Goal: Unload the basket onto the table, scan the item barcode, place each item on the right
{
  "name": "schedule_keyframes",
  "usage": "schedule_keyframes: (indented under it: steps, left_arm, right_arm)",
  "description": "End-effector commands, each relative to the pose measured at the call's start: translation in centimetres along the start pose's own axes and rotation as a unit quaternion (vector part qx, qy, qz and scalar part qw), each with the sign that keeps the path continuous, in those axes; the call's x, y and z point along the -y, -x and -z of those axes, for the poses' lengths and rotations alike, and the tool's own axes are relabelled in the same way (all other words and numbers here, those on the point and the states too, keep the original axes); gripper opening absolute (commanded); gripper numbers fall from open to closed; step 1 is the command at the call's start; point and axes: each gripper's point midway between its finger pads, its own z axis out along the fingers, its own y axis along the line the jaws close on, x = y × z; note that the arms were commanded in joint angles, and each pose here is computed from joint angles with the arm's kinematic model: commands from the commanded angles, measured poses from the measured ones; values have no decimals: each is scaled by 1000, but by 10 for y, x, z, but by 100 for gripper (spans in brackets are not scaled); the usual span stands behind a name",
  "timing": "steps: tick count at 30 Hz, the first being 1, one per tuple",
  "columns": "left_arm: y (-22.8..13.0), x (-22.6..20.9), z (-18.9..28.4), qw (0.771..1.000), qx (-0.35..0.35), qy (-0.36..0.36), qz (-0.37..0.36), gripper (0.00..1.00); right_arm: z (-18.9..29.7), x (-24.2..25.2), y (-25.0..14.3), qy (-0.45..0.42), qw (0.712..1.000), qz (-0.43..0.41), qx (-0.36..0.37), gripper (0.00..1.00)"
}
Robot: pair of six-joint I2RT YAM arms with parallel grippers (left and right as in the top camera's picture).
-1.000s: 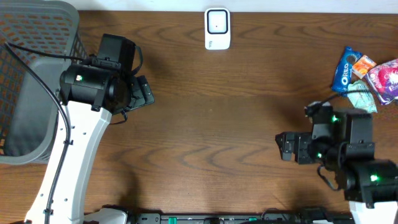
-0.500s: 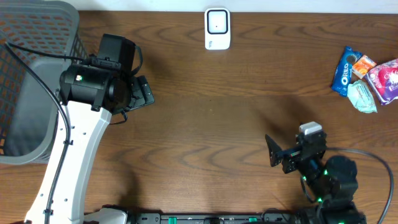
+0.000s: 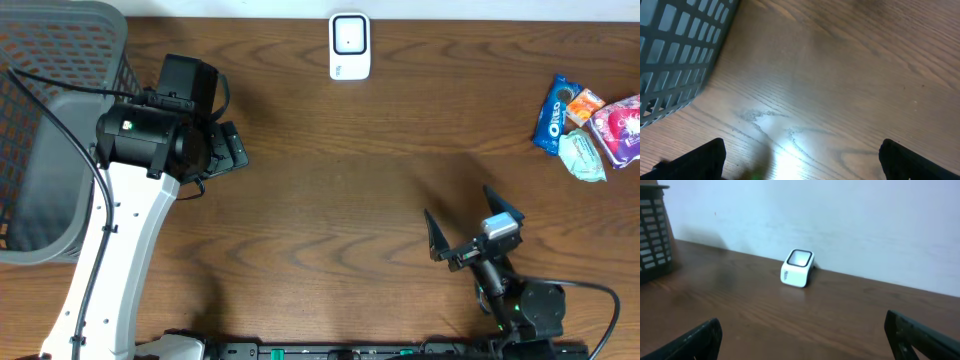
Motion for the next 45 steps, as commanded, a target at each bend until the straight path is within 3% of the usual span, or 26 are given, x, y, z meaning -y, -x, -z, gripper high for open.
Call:
schedule_keyframes:
  steps: [1, 15, 23, 45]
  left_arm:
    - [1, -2, 3, 1000, 5, 1, 5, 98]
    - [1, -2, 3, 1000, 5, 1, 5, 98]
    - [1, -2, 3, 1000, 5, 1, 5, 98]
    - [1, -2, 3, 1000, 5, 1, 5, 98]
  right_arm:
    - [2, 2, -3, -10, 1000, 12, 15, 99]
    - [9, 27, 0, -87, 995, 17, 40, 99]
    - [11, 29, -49, -90, 994, -1, -58, 99]
    - [13, 40, -49, -114, 992, -5, -57, 99]
